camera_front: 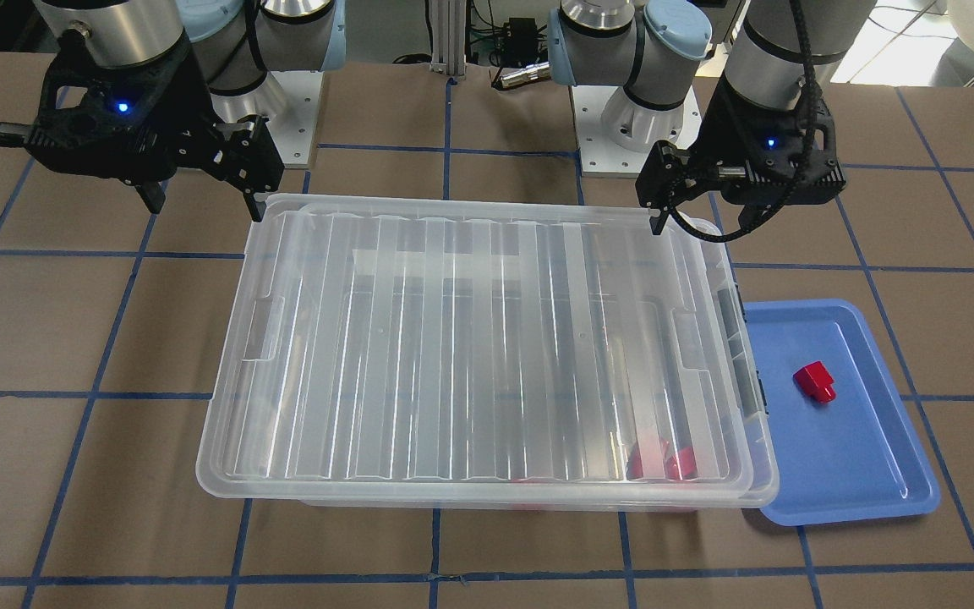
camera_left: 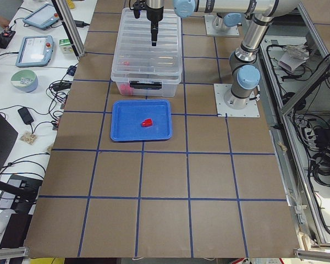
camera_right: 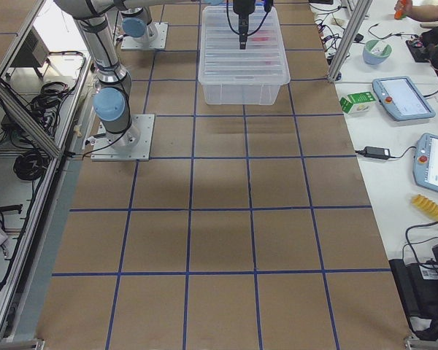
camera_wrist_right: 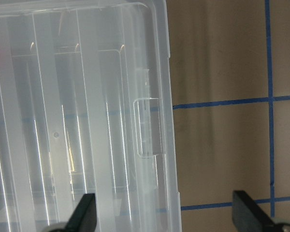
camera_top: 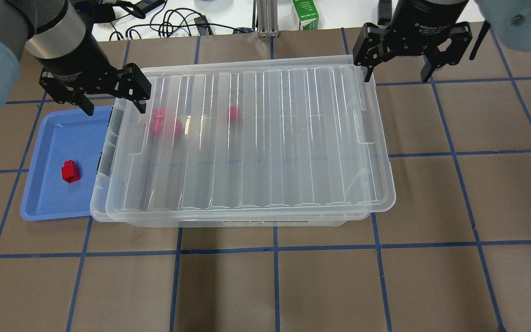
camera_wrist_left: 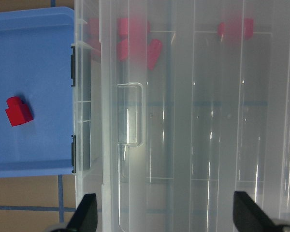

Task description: Place red block in blue tray from box

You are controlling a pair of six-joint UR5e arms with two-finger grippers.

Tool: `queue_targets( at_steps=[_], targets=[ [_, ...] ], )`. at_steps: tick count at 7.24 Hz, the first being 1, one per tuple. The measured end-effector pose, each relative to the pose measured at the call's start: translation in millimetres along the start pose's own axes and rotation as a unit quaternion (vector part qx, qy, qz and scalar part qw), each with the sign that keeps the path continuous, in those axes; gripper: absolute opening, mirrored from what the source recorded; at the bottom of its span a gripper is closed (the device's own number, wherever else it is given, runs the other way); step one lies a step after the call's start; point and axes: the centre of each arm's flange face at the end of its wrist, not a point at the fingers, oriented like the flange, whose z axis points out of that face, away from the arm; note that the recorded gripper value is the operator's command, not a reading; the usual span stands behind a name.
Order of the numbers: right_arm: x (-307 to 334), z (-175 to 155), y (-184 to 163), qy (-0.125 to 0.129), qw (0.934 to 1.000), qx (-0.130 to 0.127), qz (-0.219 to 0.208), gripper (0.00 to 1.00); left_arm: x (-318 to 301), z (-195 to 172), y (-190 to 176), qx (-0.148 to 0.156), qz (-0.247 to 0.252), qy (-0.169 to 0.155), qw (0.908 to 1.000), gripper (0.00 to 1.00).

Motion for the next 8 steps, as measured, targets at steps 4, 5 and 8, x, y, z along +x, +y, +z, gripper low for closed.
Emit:
queue_targets(
  at_steps=[4,5,8],
  targets=[
    [-2.4,3.3,-2.1,0.003,1.0,0.004,0.001,1.0,0.7,0.0,-1.6,0.0,0.001,-0.002,1.0,1.0],
    [-2.0,3.4,-2.4,0.003,1.0,0.005,0.001,1.0,0.8,0.5,-2.7,0.001,0.0,0.001,1.0,1.0],
    [-2.8,3.2,-2.9,0.002,1.0,0.005,0.003,1.0,0.9,0.5,-4.5,0.003,0.001,0.005,1.0,1.0]
  ],
)
